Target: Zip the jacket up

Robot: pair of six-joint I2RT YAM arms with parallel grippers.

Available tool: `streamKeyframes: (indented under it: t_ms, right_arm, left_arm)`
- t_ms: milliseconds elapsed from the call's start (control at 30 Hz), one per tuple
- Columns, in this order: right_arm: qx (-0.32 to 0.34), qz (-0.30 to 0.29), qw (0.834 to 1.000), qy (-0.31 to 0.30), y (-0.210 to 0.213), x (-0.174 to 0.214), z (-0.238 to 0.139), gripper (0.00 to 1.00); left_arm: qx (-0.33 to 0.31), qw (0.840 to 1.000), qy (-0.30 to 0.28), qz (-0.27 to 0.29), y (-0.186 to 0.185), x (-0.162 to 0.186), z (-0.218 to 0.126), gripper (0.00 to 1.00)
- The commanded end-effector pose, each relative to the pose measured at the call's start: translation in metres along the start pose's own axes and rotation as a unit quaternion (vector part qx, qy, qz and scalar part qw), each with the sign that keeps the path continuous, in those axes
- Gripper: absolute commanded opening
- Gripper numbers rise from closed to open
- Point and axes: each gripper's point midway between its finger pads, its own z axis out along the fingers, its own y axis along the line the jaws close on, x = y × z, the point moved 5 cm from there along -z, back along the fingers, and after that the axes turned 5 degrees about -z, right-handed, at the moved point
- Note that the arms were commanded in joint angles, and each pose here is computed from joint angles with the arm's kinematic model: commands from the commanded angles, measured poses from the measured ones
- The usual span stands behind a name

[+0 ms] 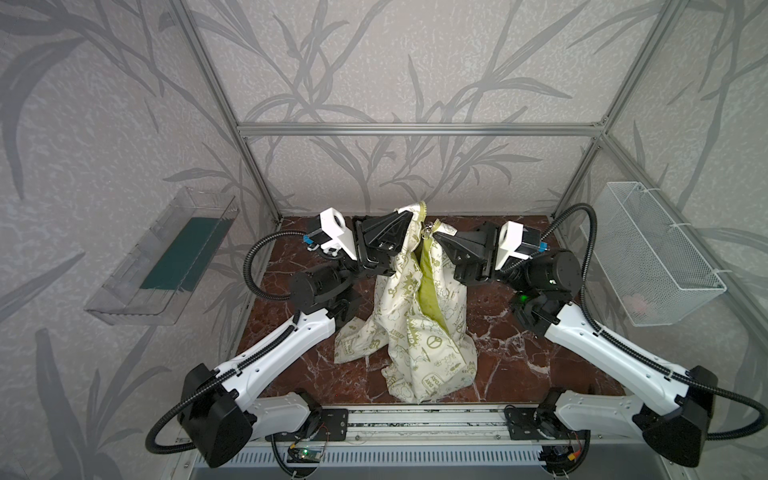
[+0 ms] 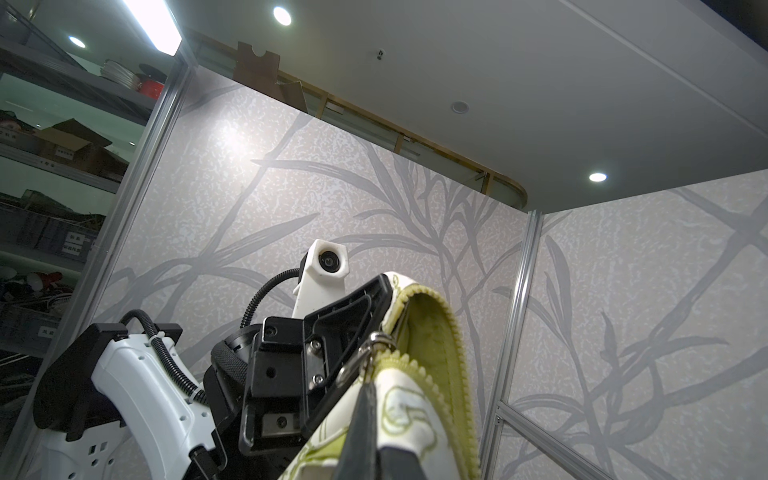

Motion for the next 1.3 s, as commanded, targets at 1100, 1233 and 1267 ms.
streamKeyframes:
  t_ms: [1100,1233,1267]
  right_arm:
    - [0.006,-0.016,0.999,-0.044,-0.0043,-0.0285,0.0045,0.0]
    - [0.004,-0.016,0.999,-0.043,-0.0046,-0.028,0.0052,0.0]
    - [0.005,-0.015,0.999,-0.043,-0.005,-0.0276,0.0051,0.0]
  left_arm:
    - [0.026,0.999,-0.024,0.002,-0.014,-0.0108,0.0022,0.0]
    - [0.027,0.999,-0.024,0.002,-0.0146,-0.0102,0.0022,0.0]
    - [0.027,0.999,-0.023,0.003,-0.0147,-0.0101,0.0018,0.0]
